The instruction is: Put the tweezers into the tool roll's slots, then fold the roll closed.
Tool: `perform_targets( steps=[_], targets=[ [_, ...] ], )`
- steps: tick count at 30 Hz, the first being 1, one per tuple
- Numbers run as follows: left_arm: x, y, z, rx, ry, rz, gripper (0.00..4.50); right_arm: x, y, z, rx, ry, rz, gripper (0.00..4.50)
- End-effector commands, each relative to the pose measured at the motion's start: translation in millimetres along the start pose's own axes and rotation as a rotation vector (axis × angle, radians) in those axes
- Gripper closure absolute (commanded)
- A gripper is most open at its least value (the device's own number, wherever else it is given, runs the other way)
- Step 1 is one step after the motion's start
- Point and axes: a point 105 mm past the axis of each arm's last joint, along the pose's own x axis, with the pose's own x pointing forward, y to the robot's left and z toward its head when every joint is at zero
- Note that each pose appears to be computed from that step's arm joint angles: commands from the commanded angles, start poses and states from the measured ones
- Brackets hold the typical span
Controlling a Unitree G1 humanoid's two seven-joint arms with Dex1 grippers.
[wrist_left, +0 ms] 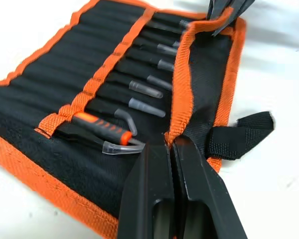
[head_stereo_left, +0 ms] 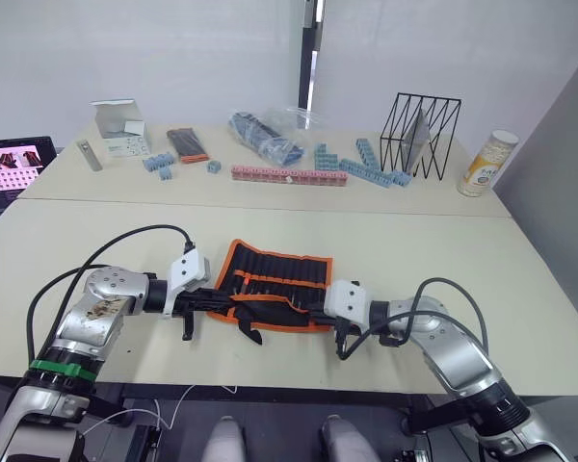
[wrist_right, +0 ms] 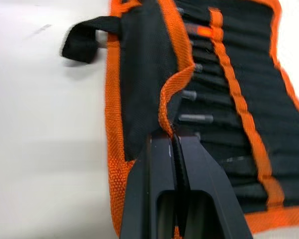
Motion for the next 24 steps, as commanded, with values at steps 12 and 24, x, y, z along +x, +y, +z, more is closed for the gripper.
perform_targets(
  steps=[12,24],
  targets=[
    [4.9,6.9,-5.6,-0.039,0.008,0.043,4.47,-4.2,-23.0,2.2,0.035,0.036,-0.13,4.5],
    [9.7,5.7,-7.4,-0.034,0.002,0.071,4.5,-19.8,-25.3,25.6,0.073,-0.064,-0.17,1.58]
  ],
)
